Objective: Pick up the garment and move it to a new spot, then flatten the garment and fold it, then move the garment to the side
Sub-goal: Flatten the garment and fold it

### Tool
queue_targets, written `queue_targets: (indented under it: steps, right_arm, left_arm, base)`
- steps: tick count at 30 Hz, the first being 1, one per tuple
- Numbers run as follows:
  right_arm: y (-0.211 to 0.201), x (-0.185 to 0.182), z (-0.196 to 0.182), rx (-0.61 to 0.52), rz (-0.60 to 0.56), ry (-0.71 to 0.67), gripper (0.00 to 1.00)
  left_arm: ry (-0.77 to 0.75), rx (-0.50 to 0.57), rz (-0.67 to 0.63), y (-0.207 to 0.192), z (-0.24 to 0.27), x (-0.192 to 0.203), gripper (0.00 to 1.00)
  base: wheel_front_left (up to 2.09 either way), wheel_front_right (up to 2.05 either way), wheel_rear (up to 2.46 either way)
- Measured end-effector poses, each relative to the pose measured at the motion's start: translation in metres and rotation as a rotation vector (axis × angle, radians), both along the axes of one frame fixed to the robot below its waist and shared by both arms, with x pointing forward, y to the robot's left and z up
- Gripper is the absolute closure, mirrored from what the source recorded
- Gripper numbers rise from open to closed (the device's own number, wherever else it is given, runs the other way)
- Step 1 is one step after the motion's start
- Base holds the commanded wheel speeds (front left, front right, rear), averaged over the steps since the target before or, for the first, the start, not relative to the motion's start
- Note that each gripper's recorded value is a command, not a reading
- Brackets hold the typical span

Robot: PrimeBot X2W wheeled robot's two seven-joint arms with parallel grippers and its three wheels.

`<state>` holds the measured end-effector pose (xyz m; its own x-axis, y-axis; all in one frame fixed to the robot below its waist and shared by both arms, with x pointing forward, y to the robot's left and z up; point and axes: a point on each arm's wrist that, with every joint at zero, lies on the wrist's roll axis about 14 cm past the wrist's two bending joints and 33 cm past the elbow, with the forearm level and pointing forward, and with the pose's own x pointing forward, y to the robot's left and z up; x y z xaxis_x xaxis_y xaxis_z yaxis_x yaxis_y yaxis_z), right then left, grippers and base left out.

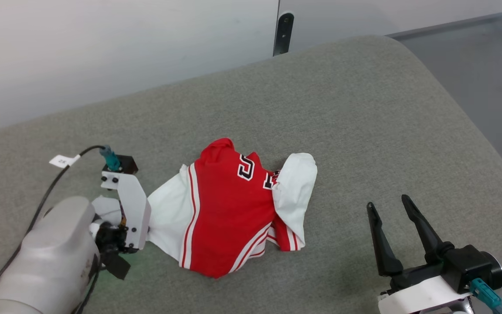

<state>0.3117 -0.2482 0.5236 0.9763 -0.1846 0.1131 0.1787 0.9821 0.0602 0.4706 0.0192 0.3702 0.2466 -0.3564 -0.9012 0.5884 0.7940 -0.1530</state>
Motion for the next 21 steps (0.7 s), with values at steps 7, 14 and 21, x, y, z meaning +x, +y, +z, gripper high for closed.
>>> queue_targets:
  steps: [7, 14, 21]
  right_arm:
    - [0.004, 0.004, 0.001, 0.000, 0.018, -0.006, 0.00]
    - [0.010, 0.007, 0.002, -0.004, 0.040, -0.013, 0.00]
    - [0.016, 0.011, 0.003, -0.002, 0.060, -0.016, 0.00]
  left_arm:
    - [-0.003, 0.021, 0.060, 0.021, 0.003, 0.004, 1.00]
    - [-0.018, 0.083, 0.150, 0.063, 0.007, 0.011, 1.00]
    - [-0.025, 0.143, 0.236, 0.103, 0.008, 0.012, 1.00]
  base:
    - [0.00, 0.00, 0.00]
    - [0.00, 0.00, 0.00]
    - [0.00, 0.00, 0.00]
